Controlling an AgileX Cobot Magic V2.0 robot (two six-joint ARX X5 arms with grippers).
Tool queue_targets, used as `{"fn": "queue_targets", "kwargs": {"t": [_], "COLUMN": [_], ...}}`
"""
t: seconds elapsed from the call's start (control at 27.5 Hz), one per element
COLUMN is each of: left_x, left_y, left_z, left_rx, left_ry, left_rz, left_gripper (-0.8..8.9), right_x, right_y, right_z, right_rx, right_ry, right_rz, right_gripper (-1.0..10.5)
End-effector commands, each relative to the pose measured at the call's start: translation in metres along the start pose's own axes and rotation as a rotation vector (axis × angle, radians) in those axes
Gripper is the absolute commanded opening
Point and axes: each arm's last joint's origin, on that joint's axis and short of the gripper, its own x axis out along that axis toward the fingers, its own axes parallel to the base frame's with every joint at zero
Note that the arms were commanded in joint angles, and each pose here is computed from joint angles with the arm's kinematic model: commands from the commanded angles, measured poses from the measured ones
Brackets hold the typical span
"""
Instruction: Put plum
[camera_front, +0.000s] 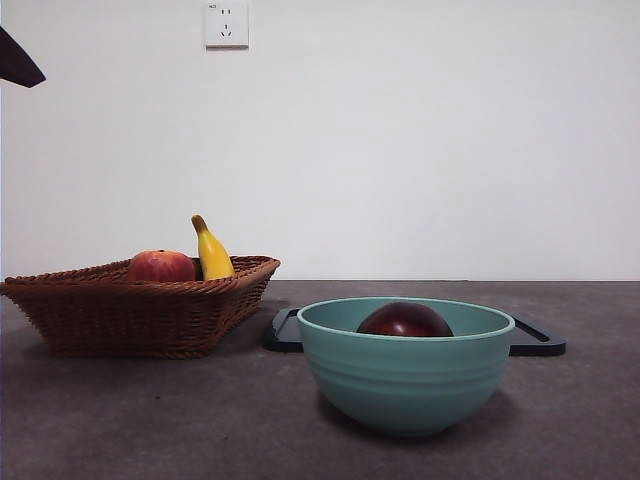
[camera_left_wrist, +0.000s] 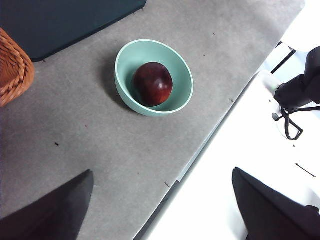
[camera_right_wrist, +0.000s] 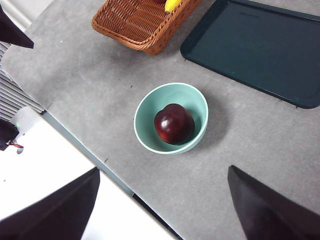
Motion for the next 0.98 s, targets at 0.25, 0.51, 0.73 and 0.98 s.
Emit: {"fn": "queue_targets", "kwargs": {"t": [0.25,0.51,0.73,0.98], "left_x": [-0.001,-0.001,-0.001,-0.001], "left_y": [-0.002,-0.002,-0.002,-0.002], "left_z": [0.004,0.004,0.004,0.004], "left_rx": [0.026,0.030,0.039,0.041], "left_ry": [-0.014,-0.018,-0.018,-0.018], "left_rz": [-0.009,-0.009,-0.009,-0.008], "left_gripper": [4.33,4.33,4.33,4.33], "right_x": [0.010,0.044,0.086,0.133], "right_y": [-0.008,-0.028,-0.036,-0.037], "right_z": [0.012,0.030,0.043,0.044], "right_rx": [0.112,0.167,0.149,0.116], "right_ry": [0.045,0.165,0.241,0.261], "right_rz": [-0.022,-0.069,-0.101,-0.116], "right_gripper": [4.1,4.1,4.1,3.4]}}
